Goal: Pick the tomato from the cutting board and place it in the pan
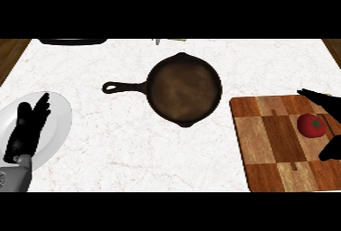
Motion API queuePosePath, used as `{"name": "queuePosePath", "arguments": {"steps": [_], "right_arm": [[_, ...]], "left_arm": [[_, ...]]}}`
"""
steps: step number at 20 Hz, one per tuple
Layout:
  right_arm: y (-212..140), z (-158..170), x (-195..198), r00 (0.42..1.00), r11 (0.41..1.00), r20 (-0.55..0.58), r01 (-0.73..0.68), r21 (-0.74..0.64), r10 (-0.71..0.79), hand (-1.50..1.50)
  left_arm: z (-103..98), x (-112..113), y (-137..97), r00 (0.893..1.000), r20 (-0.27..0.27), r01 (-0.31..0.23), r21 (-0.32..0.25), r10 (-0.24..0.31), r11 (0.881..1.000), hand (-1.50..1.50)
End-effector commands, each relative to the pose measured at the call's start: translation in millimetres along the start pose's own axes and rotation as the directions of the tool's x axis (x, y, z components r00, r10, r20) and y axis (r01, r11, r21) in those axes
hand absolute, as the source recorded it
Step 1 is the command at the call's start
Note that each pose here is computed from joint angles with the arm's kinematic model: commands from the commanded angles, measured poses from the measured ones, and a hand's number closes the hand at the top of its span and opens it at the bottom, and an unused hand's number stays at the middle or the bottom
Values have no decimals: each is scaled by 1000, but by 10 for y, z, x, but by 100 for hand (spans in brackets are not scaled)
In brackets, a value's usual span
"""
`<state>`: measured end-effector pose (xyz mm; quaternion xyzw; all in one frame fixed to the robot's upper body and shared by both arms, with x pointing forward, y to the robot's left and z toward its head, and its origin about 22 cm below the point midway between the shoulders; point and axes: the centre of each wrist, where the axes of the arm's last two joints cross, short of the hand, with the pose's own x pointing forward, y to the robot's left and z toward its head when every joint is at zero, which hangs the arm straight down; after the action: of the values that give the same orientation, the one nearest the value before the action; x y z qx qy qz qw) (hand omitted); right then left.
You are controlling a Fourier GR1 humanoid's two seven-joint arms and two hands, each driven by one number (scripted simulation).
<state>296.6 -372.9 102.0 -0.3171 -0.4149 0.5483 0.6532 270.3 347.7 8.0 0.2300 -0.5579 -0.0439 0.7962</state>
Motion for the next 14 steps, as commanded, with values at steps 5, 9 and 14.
{"name": "queuePosePath", "arguments": {"steps": [5, 9, 14], "right_arm": [[110, -188, -3, 1000, 999, -24, -16, 38, 17, -150], [237, -179, -263, 998, 999, -58, -23, 46, 26, -150], [384, -349, -113, 997, 996, -33, -65, 61, 67, 150]], "left_arm": [[-15, 36, -28, 1000, -2, -7, 7, 7, 1000, 0], [77, 131, 43, 1000, 6, 8, 2, -8, 1000, 0], [21, -23, 119, 1000, -8, -11, -3, 11, 1000, 0]]}}
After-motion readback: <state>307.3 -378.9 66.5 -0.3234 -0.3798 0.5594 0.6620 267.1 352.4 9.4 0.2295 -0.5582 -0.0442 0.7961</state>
